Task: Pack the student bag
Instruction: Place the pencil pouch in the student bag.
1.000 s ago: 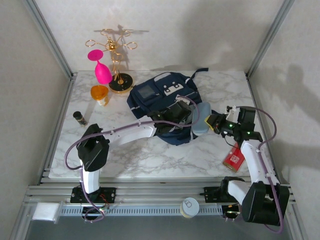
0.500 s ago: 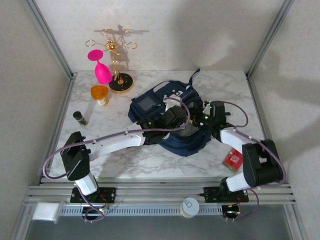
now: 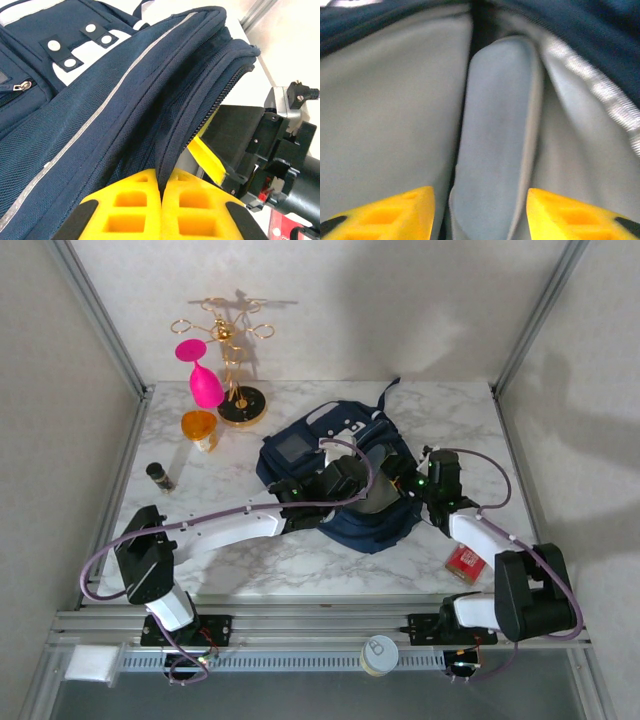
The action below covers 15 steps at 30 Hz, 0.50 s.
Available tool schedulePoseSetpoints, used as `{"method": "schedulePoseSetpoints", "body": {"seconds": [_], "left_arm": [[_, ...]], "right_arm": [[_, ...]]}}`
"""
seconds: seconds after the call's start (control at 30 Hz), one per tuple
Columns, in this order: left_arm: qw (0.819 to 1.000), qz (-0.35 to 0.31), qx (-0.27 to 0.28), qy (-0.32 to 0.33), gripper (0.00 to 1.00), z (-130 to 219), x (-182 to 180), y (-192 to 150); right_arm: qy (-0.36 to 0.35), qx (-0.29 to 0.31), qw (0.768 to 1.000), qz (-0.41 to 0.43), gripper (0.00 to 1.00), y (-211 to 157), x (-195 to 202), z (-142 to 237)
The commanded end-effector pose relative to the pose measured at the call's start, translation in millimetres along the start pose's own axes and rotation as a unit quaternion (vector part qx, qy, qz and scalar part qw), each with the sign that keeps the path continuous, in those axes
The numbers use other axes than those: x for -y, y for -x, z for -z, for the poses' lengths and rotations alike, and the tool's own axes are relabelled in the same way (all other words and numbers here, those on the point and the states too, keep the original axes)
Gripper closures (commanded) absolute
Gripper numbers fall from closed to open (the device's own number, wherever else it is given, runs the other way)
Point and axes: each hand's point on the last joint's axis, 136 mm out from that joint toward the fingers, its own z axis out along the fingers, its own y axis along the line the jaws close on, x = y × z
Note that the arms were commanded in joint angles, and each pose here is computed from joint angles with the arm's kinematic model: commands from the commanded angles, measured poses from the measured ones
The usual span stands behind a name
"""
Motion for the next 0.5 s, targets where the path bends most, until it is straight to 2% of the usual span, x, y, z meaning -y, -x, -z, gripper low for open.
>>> {"method": "schedulePoseSetpoints", "body": {"seconds": [0.0,0.13,0.23,0.37,0.47], "left_arm": [[0.998,0.039,0.042,-0.029,1.00,16,9,32],[0.998,0.037,0.032,-0.036,1.00,12,12,26],[0.997,0.044,0.027,-0.049,1.00,10,18,23],[0.998,0.040,0.025,-0.040,1.00,4,18,21],[0.999,0.033,0.021,-0.037,1.00,2,20,21]], "right_arm": [[-0.057,-0.004,0.998,-0.002,0.56,4,26,-13],[-0.054,0.000,0.999,-0.001,0.69,15,20,-39],[-0.041,-0.027,0.999,0.007,0.79,4,7,-66],[0.002,-0.057,0.998,0.010,0.84,-20,-19,-88],[-0.012,-0.051,0.998,0.021,0.84,-19,-19,-83]]}}
